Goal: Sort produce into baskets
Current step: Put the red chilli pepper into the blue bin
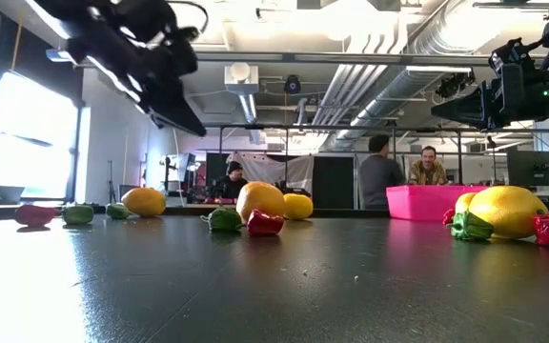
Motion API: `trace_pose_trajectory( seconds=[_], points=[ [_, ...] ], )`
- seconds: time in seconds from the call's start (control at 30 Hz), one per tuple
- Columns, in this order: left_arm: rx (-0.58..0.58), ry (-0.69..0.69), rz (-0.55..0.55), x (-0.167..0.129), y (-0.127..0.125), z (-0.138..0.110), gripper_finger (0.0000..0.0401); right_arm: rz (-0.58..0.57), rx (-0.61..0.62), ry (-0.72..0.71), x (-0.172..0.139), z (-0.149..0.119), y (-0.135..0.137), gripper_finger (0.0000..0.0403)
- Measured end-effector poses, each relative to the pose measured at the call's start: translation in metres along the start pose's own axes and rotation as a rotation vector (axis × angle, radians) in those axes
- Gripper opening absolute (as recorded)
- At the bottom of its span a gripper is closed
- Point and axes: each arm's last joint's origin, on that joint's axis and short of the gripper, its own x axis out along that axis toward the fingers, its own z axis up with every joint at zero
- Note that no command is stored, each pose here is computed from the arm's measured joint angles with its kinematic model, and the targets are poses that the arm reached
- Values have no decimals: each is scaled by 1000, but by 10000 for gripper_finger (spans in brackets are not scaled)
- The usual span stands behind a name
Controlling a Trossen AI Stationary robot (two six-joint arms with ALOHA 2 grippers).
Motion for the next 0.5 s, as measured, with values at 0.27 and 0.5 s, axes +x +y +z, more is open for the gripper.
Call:
trace_pose_trajectory(
  seconds=[0.27, 0.5],
  points=[
    [-18, -15, 97, 29, 51, 26, 0, 0, 0, 0, 0, 0, 0, 0],
    [71, 12, 119, 66, 74, 47, 0, 0, 0, 0, 0, 0, 0, 0]
  ],
)
